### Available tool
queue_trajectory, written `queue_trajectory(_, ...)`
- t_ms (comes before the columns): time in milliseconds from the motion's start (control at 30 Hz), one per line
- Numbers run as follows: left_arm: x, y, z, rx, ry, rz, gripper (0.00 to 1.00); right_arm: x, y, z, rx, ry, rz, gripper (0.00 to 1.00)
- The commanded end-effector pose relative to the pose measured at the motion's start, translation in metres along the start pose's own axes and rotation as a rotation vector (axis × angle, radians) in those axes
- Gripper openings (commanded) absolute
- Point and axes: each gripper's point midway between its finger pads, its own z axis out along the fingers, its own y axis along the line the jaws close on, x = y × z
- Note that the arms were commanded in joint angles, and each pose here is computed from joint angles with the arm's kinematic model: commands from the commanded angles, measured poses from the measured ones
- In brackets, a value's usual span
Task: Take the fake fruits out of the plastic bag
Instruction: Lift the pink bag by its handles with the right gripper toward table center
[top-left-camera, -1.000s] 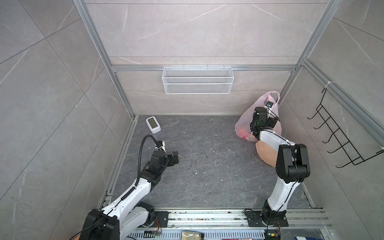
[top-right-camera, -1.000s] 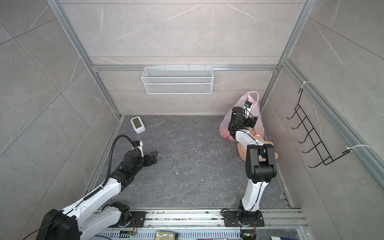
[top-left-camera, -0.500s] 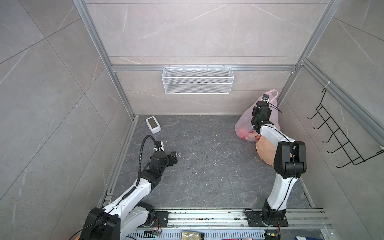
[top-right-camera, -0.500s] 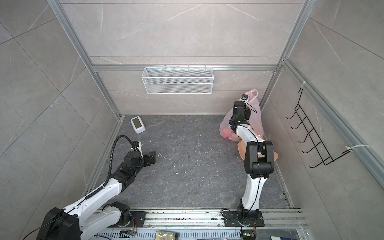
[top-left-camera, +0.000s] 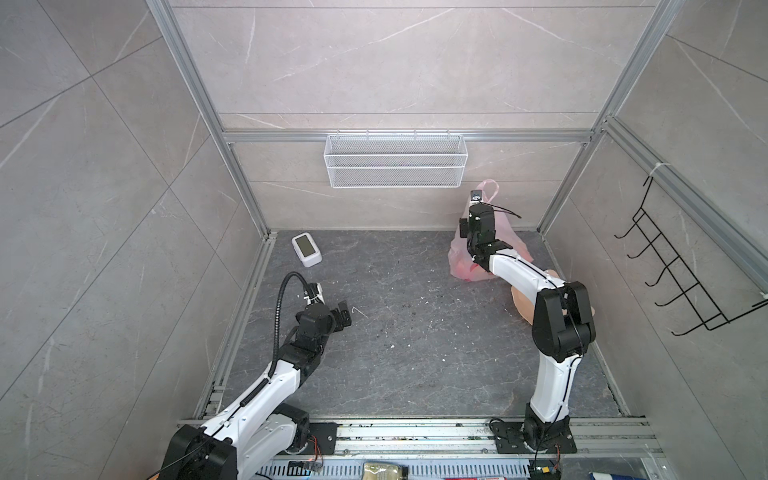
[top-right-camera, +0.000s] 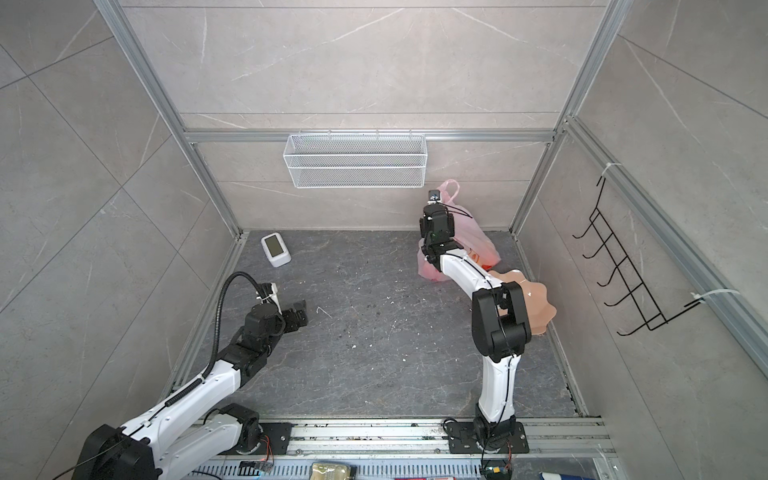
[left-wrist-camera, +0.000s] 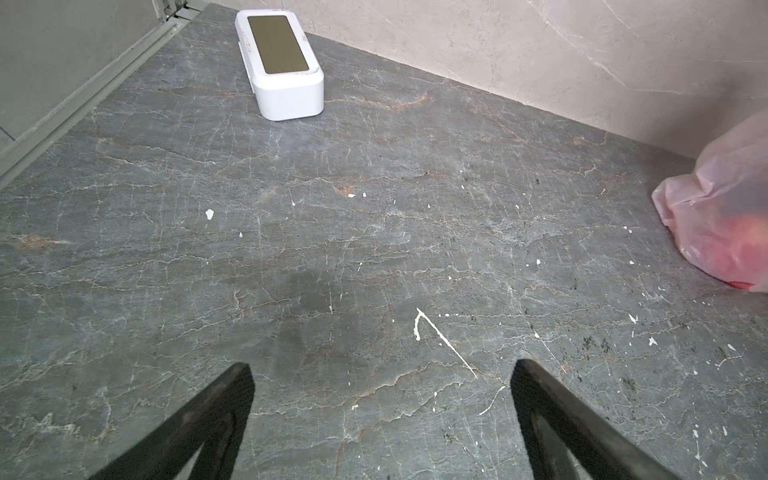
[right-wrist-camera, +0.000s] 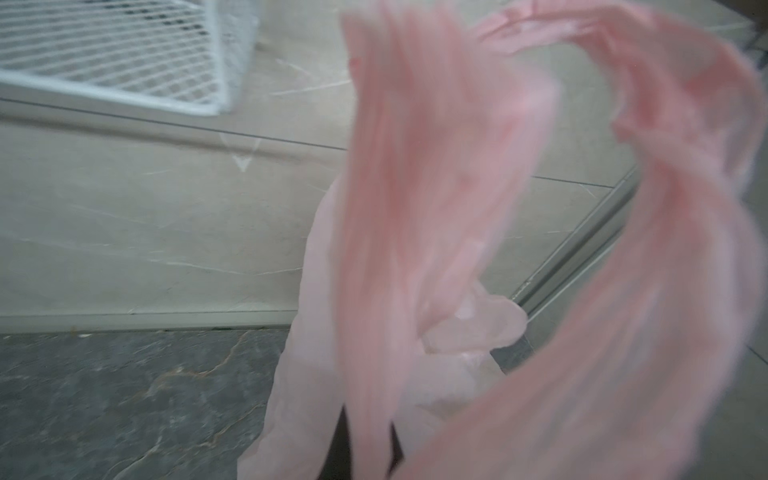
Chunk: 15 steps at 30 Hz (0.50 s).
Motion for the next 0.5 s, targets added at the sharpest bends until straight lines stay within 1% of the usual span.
queue_trajectory(0, -0.010, 0.003, -0.005, -0.020, -0.043, -0.006, 1.00, -0.042, 0.013, -0.038, -0.069, -0.064, 0.033, 0.00)
queue_trajectory(100, -0.010, 0.005, -0.006, -0.034, -0.039, -0.009, 1.00, -0.046, 0.035, -0.068, -0.117, -0.065, 0.028, 0.00)
queue_trajectory(200, -0.011, 0.006, -0.008, -0.034, -0.040, -0.018, 1.00, -0.042, 0.064, -0.106, -0.175, -0.053, 0.008, 0.00)
queue_trajectory(333, -0.011, 0.010, -0.009, -0.053, -0.050, -0.023, 1.00, -0.026, 0.104, -0.166, -0.198, -0.035, -0.070, 0.00)
queue_trajectory(467, -0.013, 0.011, -0.011, -0.061, -0.050, -0.026, 1.00, 0.003, 0.143, -0.211, -0.253, 0.014, -0.148, 0.00)
